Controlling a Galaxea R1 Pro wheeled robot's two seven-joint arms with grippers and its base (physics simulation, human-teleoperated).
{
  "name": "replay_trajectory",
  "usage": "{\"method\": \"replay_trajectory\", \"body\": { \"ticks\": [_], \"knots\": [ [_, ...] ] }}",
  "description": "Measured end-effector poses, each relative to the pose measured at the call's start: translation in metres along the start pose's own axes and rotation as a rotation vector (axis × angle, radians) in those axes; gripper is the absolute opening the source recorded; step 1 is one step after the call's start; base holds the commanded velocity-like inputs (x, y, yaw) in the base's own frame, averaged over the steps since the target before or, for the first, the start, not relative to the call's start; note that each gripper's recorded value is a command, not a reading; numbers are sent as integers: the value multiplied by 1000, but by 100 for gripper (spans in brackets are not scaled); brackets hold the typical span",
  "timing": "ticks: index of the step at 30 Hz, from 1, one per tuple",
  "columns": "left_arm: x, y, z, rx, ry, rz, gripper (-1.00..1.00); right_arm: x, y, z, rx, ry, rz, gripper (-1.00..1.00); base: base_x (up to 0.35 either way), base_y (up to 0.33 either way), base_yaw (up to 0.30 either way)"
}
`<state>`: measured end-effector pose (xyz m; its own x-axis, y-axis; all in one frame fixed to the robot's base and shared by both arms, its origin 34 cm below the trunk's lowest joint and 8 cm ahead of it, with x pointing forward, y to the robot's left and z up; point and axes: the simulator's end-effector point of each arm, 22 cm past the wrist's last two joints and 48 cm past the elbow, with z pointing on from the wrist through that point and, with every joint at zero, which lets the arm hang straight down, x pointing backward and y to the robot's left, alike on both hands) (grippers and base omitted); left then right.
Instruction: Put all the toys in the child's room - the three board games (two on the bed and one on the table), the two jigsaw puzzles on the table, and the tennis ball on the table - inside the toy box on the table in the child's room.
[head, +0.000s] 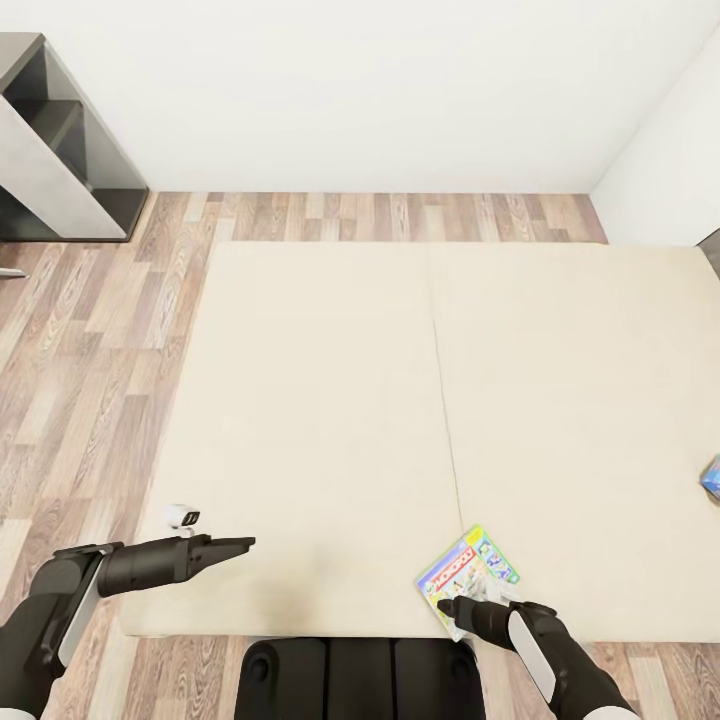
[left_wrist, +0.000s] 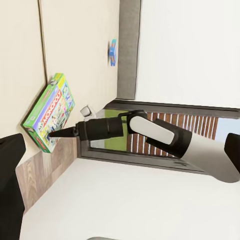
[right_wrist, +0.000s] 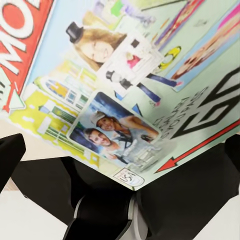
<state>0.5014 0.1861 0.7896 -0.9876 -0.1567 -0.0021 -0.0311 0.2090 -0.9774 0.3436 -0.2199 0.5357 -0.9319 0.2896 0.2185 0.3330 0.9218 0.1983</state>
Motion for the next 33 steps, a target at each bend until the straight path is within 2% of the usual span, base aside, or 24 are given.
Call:
{"method": "replay_trajectory", "body": {
  "ticks": [33],
  "knots": [
    [4,7,2,0,4,-19,100,7,-4,6,7,17,4,100,0,0,0]
  ]
}}
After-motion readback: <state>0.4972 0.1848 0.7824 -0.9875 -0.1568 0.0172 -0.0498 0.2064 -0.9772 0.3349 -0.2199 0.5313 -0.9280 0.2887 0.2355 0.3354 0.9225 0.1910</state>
